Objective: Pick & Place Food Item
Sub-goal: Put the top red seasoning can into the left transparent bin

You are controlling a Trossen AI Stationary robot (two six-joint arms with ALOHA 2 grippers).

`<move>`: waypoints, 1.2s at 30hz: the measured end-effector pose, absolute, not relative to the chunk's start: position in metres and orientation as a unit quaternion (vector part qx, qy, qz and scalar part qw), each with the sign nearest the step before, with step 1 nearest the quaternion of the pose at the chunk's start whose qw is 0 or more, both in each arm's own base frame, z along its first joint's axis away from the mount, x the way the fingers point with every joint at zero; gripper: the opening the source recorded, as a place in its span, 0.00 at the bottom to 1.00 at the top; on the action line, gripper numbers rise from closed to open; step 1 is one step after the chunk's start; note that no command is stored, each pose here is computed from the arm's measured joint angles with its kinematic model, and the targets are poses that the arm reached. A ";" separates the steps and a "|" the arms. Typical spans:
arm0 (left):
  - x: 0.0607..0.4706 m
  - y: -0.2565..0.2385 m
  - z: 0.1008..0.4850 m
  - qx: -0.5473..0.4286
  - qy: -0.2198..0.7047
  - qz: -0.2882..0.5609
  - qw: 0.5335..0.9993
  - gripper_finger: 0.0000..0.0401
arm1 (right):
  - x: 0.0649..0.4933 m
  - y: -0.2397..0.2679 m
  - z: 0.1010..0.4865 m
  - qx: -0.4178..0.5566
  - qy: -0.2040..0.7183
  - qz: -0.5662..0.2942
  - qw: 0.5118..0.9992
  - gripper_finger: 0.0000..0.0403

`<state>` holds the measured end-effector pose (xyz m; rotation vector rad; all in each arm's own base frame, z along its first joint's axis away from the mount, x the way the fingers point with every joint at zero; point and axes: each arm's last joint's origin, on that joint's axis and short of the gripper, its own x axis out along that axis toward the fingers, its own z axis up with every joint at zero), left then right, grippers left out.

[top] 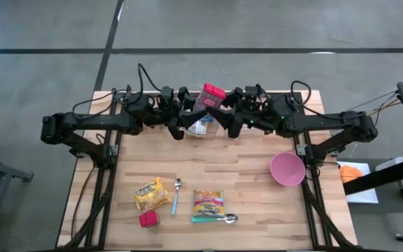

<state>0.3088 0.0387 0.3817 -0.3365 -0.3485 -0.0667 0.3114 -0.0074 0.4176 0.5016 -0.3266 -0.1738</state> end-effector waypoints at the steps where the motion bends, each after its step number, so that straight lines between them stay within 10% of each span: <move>1: 0.309 0.039 0.382 -0.167 -0.172 -0.033 0.970 0.53 | 0.311 -0.007 0.418 0.246 -0.160 -0.087 0.952 0.89; 12: 0.309 0.038 0.382 -0.163 -0.173 -0.041 0.970 0.53 | 0.312 -0.007 0.416 0.239 -0.157 -0.082 0.955 0.39; 25: 0.309 0.038 0.382 -0.167 -0.170 -0.041 0.970 0.55 | 0.312 -0.007 0.415 0.232 -0.152 -0.074 0.958 0.39; 36: 0.296 0.037 0.382 -0.220 -0.104 -0.039 0.969 0.97 | 0.289 -0.006 0.419 0.160 -0.013 -0.086 0.983 0.39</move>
